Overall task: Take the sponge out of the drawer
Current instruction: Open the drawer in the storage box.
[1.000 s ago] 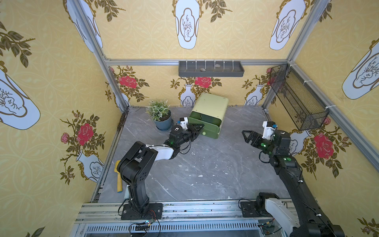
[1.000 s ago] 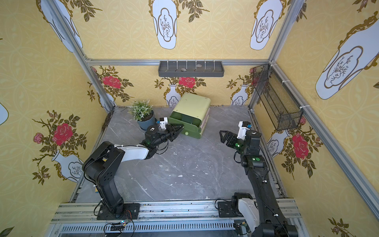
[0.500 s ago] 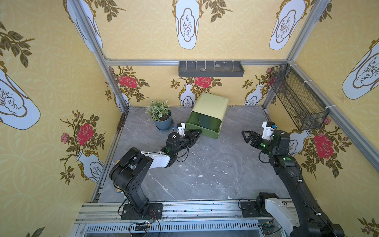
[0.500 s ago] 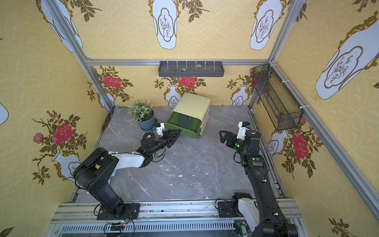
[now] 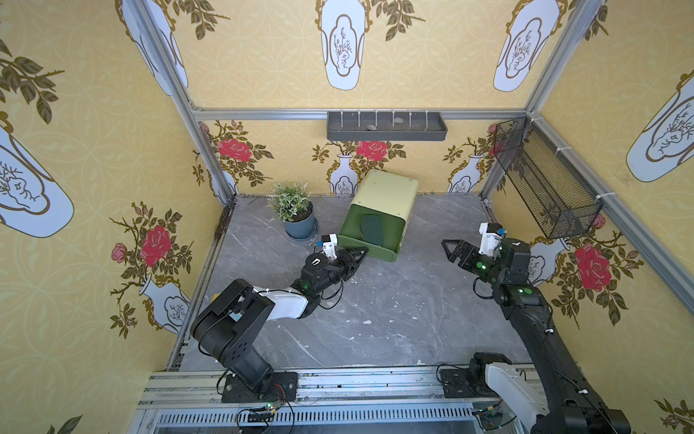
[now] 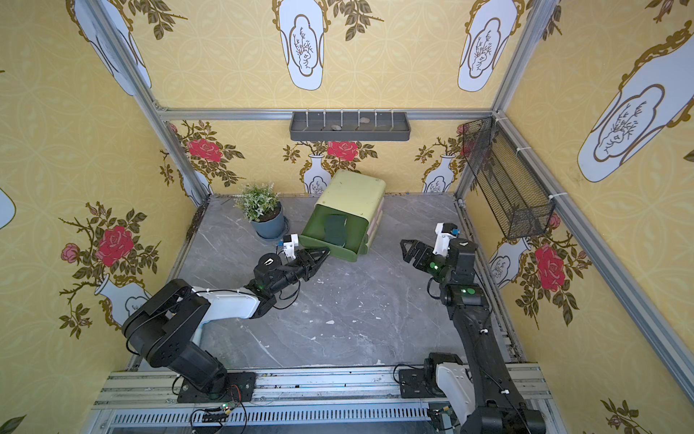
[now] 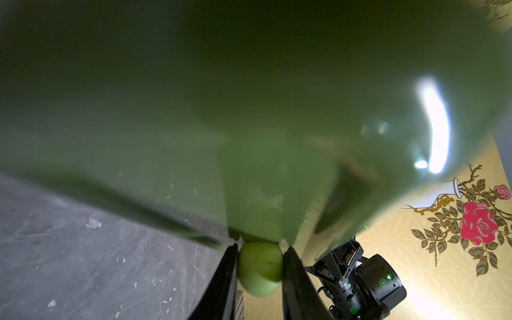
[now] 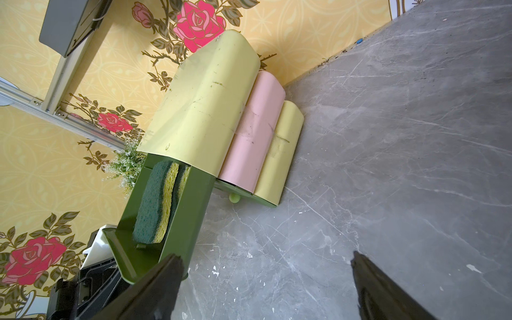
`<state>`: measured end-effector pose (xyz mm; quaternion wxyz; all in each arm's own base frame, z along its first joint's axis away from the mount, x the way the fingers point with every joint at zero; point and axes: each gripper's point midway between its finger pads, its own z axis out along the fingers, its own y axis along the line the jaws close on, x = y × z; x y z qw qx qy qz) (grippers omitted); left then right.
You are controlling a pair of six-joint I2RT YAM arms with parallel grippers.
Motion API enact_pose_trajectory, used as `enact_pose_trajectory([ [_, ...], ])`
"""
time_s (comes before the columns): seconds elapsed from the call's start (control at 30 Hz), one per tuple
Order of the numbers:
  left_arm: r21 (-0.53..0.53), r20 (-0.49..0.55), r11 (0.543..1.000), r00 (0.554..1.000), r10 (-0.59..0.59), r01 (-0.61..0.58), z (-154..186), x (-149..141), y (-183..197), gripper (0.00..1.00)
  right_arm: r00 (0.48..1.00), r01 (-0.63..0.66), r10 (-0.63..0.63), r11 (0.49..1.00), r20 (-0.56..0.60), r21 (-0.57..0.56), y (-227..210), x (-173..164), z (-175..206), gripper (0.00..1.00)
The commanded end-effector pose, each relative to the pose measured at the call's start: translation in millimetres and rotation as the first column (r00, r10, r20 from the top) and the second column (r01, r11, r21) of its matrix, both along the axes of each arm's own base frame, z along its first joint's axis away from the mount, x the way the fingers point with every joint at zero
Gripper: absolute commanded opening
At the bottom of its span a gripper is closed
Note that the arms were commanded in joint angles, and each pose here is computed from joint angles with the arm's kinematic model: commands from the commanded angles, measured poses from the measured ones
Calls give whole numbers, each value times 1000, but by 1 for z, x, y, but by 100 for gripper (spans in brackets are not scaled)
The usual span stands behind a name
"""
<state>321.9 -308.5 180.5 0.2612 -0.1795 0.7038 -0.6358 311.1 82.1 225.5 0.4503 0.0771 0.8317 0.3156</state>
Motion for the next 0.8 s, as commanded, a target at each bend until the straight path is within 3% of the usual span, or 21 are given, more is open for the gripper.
enact_pose_trajectory([
  [0.0, 6, 35, 1000, 999, 16, -17, 2, -1, 4, 10, 999, -9, 8, 1000, 31, 11, 2, 2, 6, 98],
  [0.2, 20, 38, 1000, 999, 19, -20, -2, -2, 6, 18, 999, -12, 12, 1000, 31, 6, 2, 1, 7, 98],
  [0.53, 28, 38, 999, 999, 21, -22, -4, -3, 7, 49, 999, -13, 13, 1000, 31, 2, 2, 0, 9, 98],
  [0.77, 61, 46, 997, 998, 38, -41, -5, -7, 14, 61, 1000, -16, 16, 1000, 27, 0, 3, 1, 7, 97],
])
